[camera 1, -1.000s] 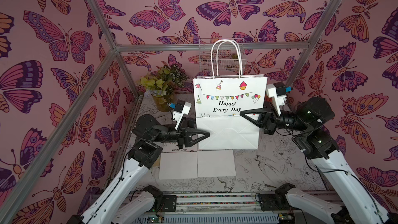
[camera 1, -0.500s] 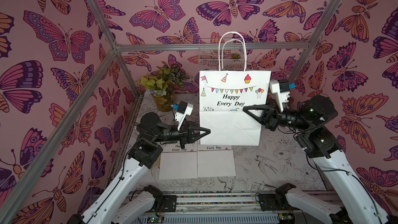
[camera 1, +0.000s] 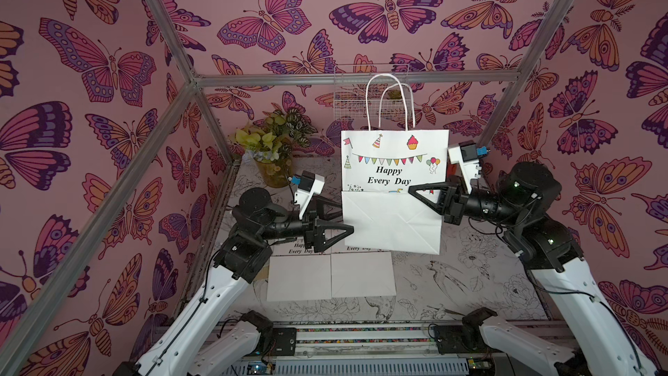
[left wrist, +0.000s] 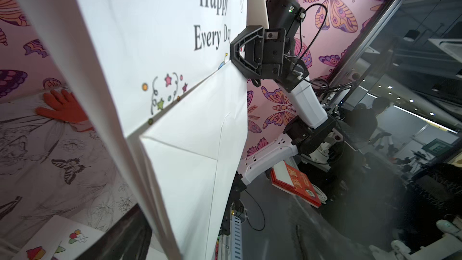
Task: Put away the paper bag
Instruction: Press the paper bag, then place the paper bag at the center of the board.
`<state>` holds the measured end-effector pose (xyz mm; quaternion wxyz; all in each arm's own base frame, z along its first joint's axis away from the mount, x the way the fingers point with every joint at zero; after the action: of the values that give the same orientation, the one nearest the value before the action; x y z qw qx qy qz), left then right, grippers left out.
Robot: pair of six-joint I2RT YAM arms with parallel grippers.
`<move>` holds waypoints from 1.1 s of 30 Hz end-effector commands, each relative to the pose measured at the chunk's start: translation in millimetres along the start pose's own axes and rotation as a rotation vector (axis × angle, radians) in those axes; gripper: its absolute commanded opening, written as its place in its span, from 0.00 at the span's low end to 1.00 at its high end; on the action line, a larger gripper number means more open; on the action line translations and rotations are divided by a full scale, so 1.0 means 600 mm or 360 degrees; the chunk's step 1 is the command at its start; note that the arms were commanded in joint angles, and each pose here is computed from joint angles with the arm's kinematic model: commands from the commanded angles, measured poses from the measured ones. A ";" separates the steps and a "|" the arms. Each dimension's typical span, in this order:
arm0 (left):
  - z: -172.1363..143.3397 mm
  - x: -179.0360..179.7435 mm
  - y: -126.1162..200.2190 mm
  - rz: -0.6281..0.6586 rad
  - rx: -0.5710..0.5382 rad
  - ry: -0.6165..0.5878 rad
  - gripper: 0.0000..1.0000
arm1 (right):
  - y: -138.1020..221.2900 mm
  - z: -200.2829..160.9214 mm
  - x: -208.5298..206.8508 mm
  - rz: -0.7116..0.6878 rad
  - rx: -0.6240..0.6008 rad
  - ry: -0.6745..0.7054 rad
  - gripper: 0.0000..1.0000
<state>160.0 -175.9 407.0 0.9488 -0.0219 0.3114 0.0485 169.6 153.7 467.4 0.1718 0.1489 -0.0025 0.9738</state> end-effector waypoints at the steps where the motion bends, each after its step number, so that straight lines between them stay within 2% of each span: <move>1: 0.011 -0.013 0.025 0.0197 -0.0130 -0.0143 0.90 | 0.021 -0.031 0.000 -0.0178 0.0147 -0.0071 0.00; 4: 0.017 -0.005 0.046 0.0436 -0.0283 -0.0212 0.90 | 0.029 -0.069 -0.016 -0.0334 0.0330 -0.0167 0.00; 6: 0.014 0.010 0.056 0.0597 -0.0322 -0.0233 0.90 | 0.036 -0.092 -0.031 -0.0472 0.0439 -0.0225 0.00; 11: -0.003 0.085 0.082 0.1114 -0.0403 -0.0312 0.95 | 0.050 -0.131 -0.051 -0.0679 0.0642 -0.0338 0.00; 14: -0.024 0.133 0.089 0.1311 -0.0426 -0.0386 0.99 | 0.055 -0.148 -0.065 -0.0794 0.0737 -0.0376 0.00; 17: -0.040 0.169 0.091 0.1426 -0.0436 -0.0405 1.00 | 0.057 -0.166 -0.084 -0.0913 0.0839 -0.0403 0.00; 21: -0.052 0.200 0.087 0.1475 -0.0428 -0.0373 1.00 | 0.059 -0.184 -0.108 -0.1043 0.0937 -0.0419 0.00; 28: -0.066 0.235 0.091 0.1511 -0.0613 -0.0352 1.00 | 0.061 -0.197 -0.142 -0.1168 0.1076 -0.0494 0.00; 33: -0.086 0.257 0.094 0.1539 -0.0618 -0.0353 1.00 | 0.069 -0.226 -0.177 -0.1144 0.1123 -0.0670 0.00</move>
<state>242.9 -115.6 269.8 0.8295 -0.0132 0.1863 0.5264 211.3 93.2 319.5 0.4405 0.3585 0.3308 0.7537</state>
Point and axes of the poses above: each gripper's point midway between its finger pads, its own y axis back along the fingers, its own x axis along the line the jaws close on, z = x × y, the point moved 7 cm from there along y, back along the fingers, and after that the axes turned 12 degrees about y, right-handed, at the moved point
